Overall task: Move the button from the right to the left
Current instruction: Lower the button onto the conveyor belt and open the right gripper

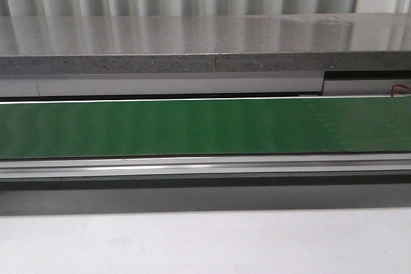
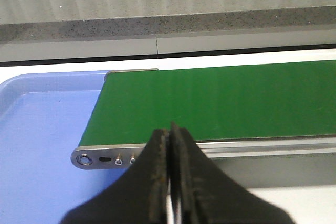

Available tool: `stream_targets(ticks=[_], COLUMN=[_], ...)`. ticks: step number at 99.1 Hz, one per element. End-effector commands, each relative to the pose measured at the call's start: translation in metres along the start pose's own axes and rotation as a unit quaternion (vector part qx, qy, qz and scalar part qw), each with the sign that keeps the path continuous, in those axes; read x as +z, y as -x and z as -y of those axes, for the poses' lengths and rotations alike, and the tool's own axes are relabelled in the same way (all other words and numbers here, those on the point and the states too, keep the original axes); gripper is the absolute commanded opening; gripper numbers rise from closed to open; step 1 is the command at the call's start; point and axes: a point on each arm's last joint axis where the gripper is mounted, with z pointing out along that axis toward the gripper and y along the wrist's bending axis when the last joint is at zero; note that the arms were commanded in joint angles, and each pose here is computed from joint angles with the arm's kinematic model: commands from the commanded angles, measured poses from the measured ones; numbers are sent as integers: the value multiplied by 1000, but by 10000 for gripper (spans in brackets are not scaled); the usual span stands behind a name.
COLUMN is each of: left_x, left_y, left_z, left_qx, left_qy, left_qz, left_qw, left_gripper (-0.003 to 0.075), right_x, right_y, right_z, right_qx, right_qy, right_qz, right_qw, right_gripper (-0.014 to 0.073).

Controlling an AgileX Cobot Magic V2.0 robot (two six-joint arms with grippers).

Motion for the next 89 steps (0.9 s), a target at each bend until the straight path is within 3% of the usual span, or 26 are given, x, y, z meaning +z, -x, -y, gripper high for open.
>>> stream_targets(ticks=[1,28,55,65,71,77,89], left_x=[0,0,0,0,0,0,0], left_y=[0,0,0,0,0,0,0], left_z=[1,1,1,1,1,1,1], left_qx=[-8,-8,-8,-8,-8,-8,-8], left_qy=[-3,-3,-3,-3,-3,-3,-3], left_qz=[44,44,44,44,44,44,44], left_qw=[999,999,999,999,999,999,999], left_gripper=[-20,-20,-20,-20,-20,-20,-20], right_x=[-42,-43,-17,-16,-16,-16,-24], right_y=[2,-12,-16,-15,-15,-14,-14], right_z=[-15,-69,-75,-77,-77,-78,-79], right_qx=[-28,-102,-107,-102,-100,-100,-94], right_qy=[4,33,36,44,47,48,59], right_qz=[53,29,-6,-2,1,5,21], right_qw=[998,994,994,994,994,994,994], right_gripper=[169,169,190,315,463,558,588])
